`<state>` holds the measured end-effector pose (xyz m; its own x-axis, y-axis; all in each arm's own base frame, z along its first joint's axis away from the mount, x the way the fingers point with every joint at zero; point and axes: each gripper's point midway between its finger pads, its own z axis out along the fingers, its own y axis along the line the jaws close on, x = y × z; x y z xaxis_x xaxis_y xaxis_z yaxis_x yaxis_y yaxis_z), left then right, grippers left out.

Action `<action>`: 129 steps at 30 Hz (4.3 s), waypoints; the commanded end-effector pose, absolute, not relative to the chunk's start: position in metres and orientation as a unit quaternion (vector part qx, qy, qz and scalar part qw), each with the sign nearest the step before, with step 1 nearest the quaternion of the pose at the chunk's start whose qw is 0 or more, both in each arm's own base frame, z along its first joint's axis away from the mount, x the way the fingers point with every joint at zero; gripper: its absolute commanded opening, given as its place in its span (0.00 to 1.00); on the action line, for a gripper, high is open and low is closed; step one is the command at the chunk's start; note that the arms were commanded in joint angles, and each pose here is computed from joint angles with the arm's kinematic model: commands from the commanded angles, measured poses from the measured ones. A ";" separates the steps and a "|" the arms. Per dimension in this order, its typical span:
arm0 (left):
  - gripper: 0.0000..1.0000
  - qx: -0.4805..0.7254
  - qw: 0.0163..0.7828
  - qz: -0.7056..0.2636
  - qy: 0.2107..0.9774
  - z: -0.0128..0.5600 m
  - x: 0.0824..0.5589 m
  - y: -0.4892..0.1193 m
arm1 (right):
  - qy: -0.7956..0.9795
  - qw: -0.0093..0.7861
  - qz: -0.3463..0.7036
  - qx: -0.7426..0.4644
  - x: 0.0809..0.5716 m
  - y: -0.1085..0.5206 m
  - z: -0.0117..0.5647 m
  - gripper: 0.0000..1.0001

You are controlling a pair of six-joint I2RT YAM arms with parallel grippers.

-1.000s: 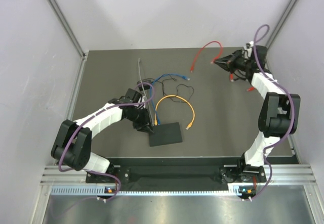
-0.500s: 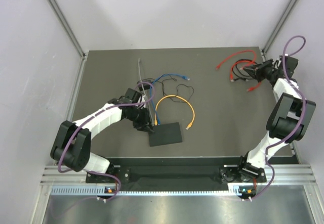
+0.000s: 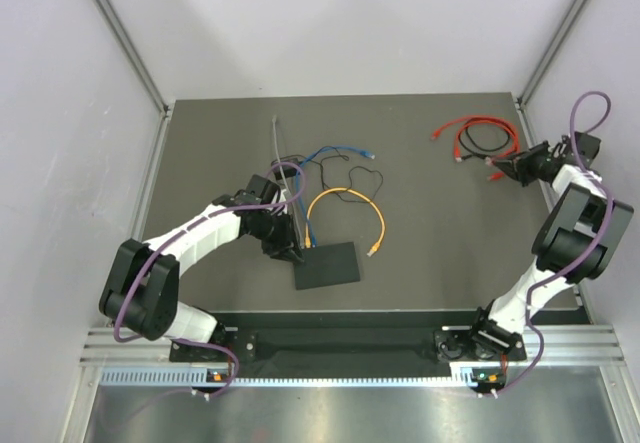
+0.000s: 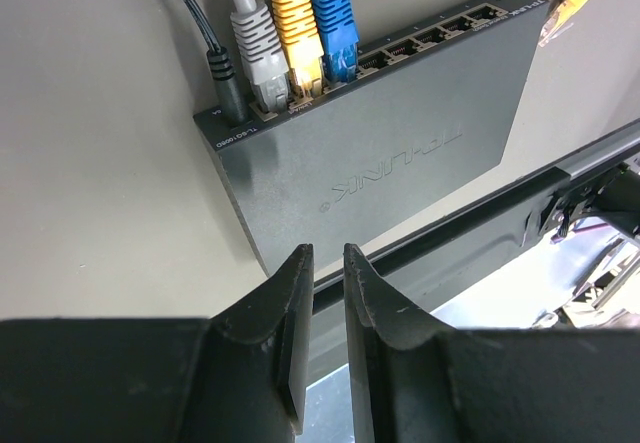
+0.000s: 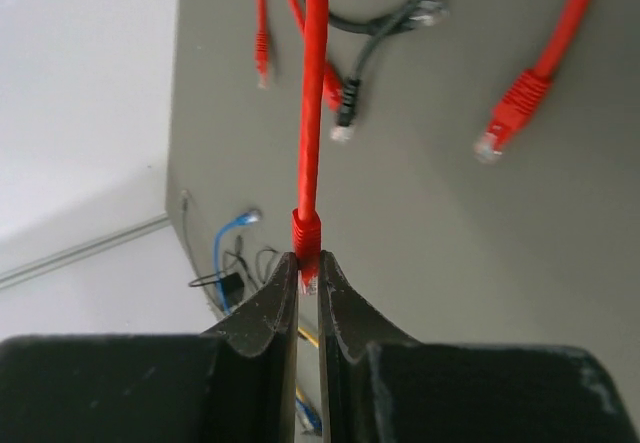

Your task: Pull the plug from the switch port

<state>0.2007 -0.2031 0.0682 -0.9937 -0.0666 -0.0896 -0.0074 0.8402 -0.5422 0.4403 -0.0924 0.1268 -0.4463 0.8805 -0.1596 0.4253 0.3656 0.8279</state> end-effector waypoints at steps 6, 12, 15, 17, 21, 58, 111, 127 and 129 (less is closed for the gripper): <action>0.24 -0.010 0.058 -0.296 0.953 0.078 0.201 -0.207 | 0.822 0.287 0.301 0.389 0.430 -0.109 0.099 0.09; 0.24 -0.011 0.057 -0.292 0.955 0.081 0.200 -0.206 | 0.841 0.284 0.262 0.378 0.429 -0.121 0.094 0.19; 0.24 -0.013 0.057 -0.290 0.955 0.082 0.199 -0.205 | 0.849 0.283 0.241 0.375 0.428 -0.128 0.094 0.30; 0.24 -0.012 0.056 -0.290 0.955 0.082 0.198 -0.205 | 0.852 0.286 0.226 0.376 0.428 -0.132 0.097 0.43; 0.24 -0.014 0.055 -0.288 0.956 0.083 0.197 -0.203 | 0.858 0.281 0.217 0.371 0.421 -0.125 0.099 0.51; 0.24 -0.045 0.070 -0.286 0.954 0.086 0.191 -0.197 | 0.935 0.055 0.340 -0.084 0.313 0.292 0.048 0.11; 0.25 -0.068 -0.002 -0.295 0.953 0.056 0.167 -0.201 | 0.870 -0.016 0.463 -0.170 0.249 0.373 0.051 0.50; 0.25 -0.075 -0.010 -0.289 0.954 0.051 0.166 -0.200 | 0.857 -0.046 0.485 -0.165 0.241 0.380 0.039 0.33; 0.25 -0.076 -0.009 -0.288 0.954 0.051 0.167 -0.200 | 0.854 -0.049 0.490 -0.169 0.240 0.382 0.039 0.33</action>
